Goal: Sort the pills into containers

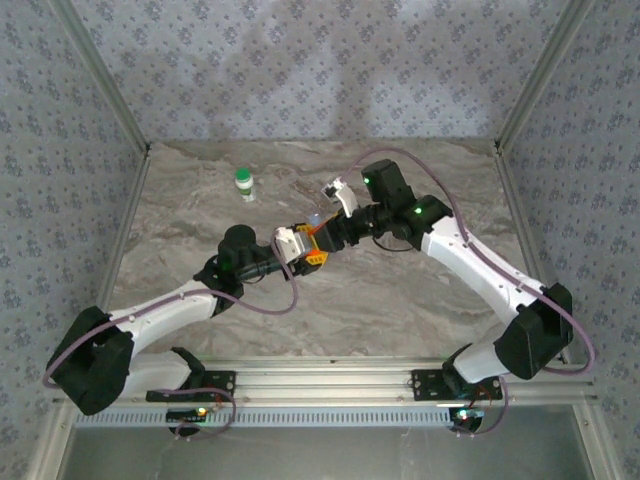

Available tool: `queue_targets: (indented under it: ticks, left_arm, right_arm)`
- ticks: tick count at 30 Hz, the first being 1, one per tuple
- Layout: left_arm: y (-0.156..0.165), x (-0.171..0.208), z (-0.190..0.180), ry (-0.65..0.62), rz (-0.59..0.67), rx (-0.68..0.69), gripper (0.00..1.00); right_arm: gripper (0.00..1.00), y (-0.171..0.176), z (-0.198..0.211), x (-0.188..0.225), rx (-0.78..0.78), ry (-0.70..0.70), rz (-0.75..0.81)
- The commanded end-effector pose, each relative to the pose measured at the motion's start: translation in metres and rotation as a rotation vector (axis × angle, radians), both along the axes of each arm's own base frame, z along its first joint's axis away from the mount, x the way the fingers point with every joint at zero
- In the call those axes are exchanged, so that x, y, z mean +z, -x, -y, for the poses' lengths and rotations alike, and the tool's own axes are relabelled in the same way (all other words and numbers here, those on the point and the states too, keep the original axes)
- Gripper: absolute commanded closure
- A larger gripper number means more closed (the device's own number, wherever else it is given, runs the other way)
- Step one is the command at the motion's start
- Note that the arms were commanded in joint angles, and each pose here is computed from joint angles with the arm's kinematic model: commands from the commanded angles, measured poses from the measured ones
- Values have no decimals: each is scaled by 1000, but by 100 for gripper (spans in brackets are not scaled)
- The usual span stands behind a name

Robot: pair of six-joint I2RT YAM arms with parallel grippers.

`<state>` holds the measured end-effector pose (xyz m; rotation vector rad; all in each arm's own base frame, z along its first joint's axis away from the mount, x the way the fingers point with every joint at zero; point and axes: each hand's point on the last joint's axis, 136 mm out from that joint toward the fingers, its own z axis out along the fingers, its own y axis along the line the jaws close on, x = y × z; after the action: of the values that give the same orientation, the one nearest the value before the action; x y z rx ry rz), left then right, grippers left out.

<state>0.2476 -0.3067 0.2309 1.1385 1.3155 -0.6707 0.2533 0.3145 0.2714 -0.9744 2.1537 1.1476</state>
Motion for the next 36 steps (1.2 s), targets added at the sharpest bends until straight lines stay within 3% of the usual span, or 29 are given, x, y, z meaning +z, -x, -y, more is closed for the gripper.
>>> queue_targets:
  ticks: [1,3,5,6,7,8,16,23,27,31,36]
  left_arm:
    - [-7,26,2,59,68,30,100]
    - [-12,25,1,49,58,54,96]
    - [-15,23,1,38,48,72,76]
    - [-17,22,0,34,45,83,59]
    - [-19,21,-1,30,42,93,34]
    - [-21,20,-2,28,39,108,2]
    - [-37,17,-22,56,50,262,2]
    - [-58,29,-53,117,44,483,1]
    - [-79,31,-89,90,-8,711,2]
    - [-93,28,-151,235,-115,1007,2]
    - [-90,-2,-191,348,-276,1116,1]
  right_arm:
    - [61,8,1,-1,-2,16,-113]
    - [64,8,2,1,-6,14,-125]
    - [66,6,3,5,-15,8,-125]
    - [66,5,3,7,-20,4,-127]
    - [66,3,4,9,-27,1,-123]
    - [67,-1,7,11,-44,-2,-117]
    - [71,-68,55,29,-317,16,-14]
    - [72,-162,138,4,-668,448,222]
    - [72,-202,169,-16,-717,614,222]
    - [71,-236,188,-39,-722,756,215]
    - [70,-271,201,-71,-707,828,173]
